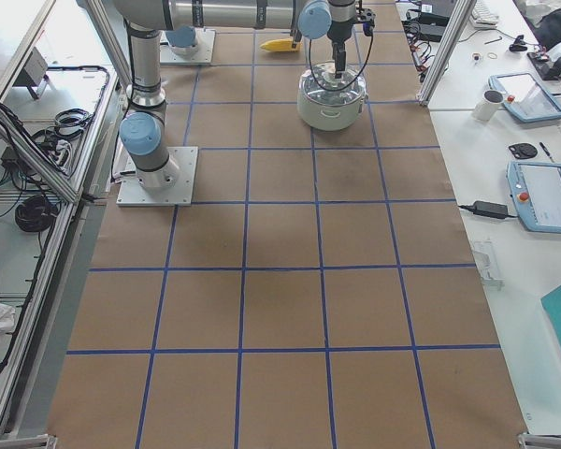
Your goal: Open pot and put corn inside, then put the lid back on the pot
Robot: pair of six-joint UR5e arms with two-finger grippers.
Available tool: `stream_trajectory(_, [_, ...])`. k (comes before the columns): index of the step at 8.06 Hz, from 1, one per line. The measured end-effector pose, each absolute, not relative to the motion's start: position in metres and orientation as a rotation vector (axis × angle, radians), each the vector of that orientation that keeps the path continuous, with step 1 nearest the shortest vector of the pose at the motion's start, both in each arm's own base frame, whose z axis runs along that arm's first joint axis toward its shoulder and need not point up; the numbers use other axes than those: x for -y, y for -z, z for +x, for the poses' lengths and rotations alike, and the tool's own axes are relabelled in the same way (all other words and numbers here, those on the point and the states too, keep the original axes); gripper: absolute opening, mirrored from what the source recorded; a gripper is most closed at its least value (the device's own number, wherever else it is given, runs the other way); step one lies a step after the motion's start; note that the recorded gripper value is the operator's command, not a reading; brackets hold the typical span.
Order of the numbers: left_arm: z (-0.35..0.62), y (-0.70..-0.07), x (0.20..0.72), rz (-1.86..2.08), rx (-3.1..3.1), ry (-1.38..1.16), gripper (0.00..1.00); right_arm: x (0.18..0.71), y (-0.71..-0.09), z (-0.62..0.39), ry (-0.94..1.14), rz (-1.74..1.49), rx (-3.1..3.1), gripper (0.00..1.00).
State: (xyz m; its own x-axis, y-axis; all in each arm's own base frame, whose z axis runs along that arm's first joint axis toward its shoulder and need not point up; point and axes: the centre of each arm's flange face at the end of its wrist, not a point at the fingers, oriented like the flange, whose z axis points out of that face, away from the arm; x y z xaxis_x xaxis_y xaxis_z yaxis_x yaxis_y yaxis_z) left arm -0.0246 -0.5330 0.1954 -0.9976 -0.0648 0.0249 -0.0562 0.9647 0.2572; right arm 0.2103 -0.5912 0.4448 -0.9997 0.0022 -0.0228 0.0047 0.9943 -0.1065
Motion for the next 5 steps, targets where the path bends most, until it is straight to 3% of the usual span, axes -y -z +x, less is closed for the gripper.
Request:
stream_trajectory(1, [-0.025, -0.191, 0.533, 0.103, 3.074, 0.397, 0.8, 0.592, -0.428, 0.249, 0.199, 0.055, -3.102, 1.0])
stream_trajectory(2, [-0.026, -0.189, 0.534, 0.106, 3.068, 0.389, 0.65, 0.594, -0.411, 0.277, 0.217, 0.09, -3.094, 1.0])
stream_trajectory(3, [-0.026, -0.188, 0.534, 0.104, 3.066, 0.385, 0.56, 0.596, -0.394, 0.291, 0.215, 0.108, -3.093, 1.0])
stream_trajectory(4, [-0.026, -0.188, 0.534, 0.091, 3.067, 0.382, 0.38, 0.597, -0.381, 0.298, 0.206, 0.113, -3.096, 1.0])
stream_trajectory(5, [-0.025, -0.189, 0.534, 0.061, 3.067, 0.378, 0.13, 0.601, -0.368, 0.301, 0.203, 0.115, -3.097, 1.0])
